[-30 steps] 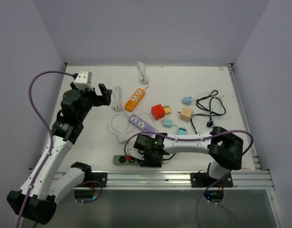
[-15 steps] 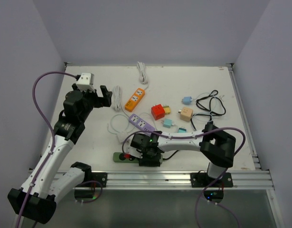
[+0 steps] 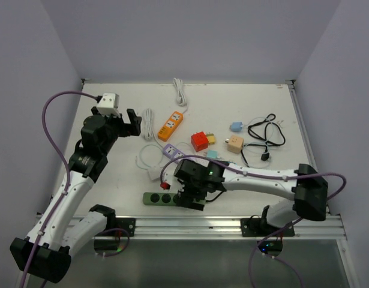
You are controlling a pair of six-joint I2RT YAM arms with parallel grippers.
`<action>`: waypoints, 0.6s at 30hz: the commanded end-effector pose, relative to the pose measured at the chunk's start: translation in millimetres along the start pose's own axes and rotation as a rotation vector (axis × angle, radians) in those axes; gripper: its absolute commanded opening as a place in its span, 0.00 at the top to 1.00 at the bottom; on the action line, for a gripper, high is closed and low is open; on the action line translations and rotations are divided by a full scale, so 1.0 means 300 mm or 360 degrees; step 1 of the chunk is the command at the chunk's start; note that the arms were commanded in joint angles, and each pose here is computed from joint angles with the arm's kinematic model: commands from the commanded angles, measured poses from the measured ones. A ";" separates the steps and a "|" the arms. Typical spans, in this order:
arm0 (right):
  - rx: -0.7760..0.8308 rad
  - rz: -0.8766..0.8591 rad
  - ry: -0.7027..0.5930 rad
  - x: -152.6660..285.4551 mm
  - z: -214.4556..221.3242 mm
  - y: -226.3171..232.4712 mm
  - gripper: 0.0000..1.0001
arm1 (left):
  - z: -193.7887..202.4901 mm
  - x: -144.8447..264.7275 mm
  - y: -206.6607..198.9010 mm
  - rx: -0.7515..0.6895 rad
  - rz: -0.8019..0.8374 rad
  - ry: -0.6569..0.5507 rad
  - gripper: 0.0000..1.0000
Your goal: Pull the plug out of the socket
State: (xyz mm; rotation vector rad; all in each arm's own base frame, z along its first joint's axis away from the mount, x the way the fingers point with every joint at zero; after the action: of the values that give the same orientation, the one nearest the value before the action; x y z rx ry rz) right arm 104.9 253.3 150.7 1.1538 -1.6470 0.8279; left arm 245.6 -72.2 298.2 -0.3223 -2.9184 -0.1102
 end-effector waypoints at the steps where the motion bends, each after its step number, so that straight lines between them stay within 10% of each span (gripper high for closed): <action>1: -0.0255 0.0073 -0.0332 0.194 -0.007 -0.047 0.01 | -0.027 0.005 0.009 -0.0013 -0.0045 -0.0092 0.00; 8: -0.1335 0.0662 -0.0901 0.389 0.097 -0.447 0.01 | -0.024 0.013 0.014 0.0019 -0.0079 -0.0105 0.00; 18: -0.2227 0.1127 -0.1311 0.445 0.334 -0.693 0.01 | -0.022 0.063 0.053 0.0037 -0.0281 -0.0163 0.00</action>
State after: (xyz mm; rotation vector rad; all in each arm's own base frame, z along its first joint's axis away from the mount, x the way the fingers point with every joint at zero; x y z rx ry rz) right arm 242.0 72.5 232.9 -0.0371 -2.4967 -0.3535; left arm 235.0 -59.5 297.3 -0.1732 -2.9665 -0.1031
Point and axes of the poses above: each gripper's point midway between its finger pads, its own x axis back along the fingers, its own y axis along the line the jaws close on, z = x × y, the point moved 8 cm from there along x, back along the fingers, and after that the axes turned 12 degrees about -x, right-handed, at the moved point
